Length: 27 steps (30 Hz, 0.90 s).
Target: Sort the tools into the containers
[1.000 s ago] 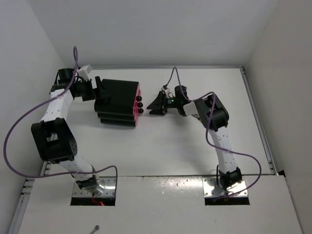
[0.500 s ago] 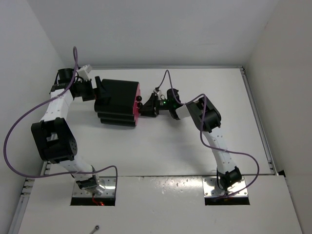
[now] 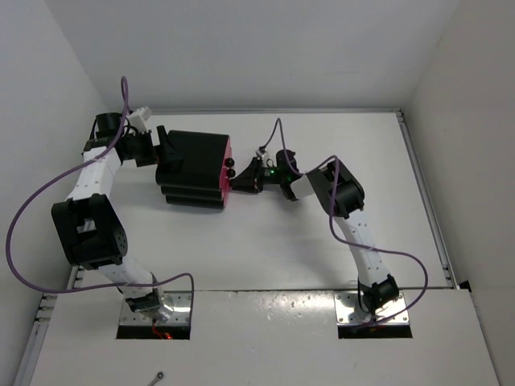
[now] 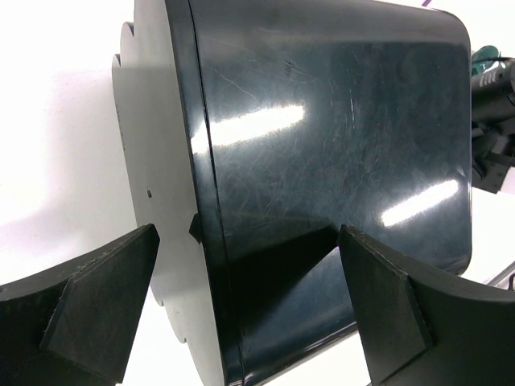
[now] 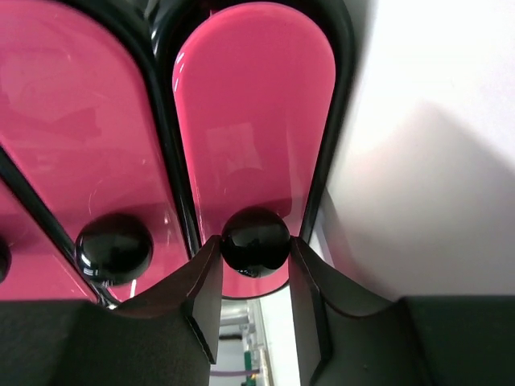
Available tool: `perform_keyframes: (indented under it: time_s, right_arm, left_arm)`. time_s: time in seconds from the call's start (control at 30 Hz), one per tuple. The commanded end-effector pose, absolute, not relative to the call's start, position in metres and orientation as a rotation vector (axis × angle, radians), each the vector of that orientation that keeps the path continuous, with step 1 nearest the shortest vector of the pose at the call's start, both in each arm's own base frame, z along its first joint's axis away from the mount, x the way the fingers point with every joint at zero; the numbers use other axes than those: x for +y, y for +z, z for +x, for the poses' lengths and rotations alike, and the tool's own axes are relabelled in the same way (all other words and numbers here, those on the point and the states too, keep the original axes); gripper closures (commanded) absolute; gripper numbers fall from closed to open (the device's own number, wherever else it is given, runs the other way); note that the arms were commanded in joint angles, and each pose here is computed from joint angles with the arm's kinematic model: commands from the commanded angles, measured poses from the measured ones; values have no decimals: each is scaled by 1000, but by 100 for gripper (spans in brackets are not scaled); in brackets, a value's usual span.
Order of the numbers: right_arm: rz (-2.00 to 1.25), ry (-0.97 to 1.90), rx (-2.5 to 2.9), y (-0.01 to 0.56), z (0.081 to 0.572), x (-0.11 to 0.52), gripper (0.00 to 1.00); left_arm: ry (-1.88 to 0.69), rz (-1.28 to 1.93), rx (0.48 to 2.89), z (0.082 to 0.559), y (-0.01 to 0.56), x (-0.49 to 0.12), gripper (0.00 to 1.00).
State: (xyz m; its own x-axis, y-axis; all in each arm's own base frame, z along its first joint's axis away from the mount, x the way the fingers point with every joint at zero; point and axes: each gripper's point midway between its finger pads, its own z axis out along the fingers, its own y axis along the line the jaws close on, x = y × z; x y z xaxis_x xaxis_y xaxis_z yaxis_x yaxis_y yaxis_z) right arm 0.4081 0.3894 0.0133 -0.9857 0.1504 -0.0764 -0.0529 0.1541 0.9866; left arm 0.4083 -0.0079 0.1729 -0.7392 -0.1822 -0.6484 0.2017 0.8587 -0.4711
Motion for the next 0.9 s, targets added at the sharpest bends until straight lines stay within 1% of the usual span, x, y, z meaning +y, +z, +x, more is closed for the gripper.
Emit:
perform_keyframes:
  time_s: [0.0,0.03,0.17,0.53,0.57,0.6,0.67,0.7,0.8,0.87]
  right_arm:
    - [116,1854,2229,9,413,372,69]
    - [123,1844,2249,4,406,368,71]
    - [124,1775,2225,9,412,338,76]
    - [105,1668,2279,11,407,284,76]
    - [123,1663,2285,10,409,280,72]
    - [100,1666,2281,13,408,281,66]
    - [109,1655,2315,7,404,279,47]
    - [81,1641,2313,9,403,279,40]
    - [57,1613,2326,16,399,272,31]
    - [-7,1562,2300,33,402,266,30]
  left_arm:
    - [-574,-39,2398,404,137,12,0]
    - [-574,-39,2398,404,137,12,0]
    - [-570,-35,2391,404,138,12,0]
    - [-566,-32,2383,403,139,12,0]
    - [-571,-43,2384,403,140,12,0]
    - [-571,-43,2384,403,140,12,0]
    - [-571,-43,2384,403,140,12,0]
    - [-567,-39,2376,405,140,12,0]
    - [-567,-39,2376,405,140,12,0]
    - [-563,-35,2368,405,144,12,0]
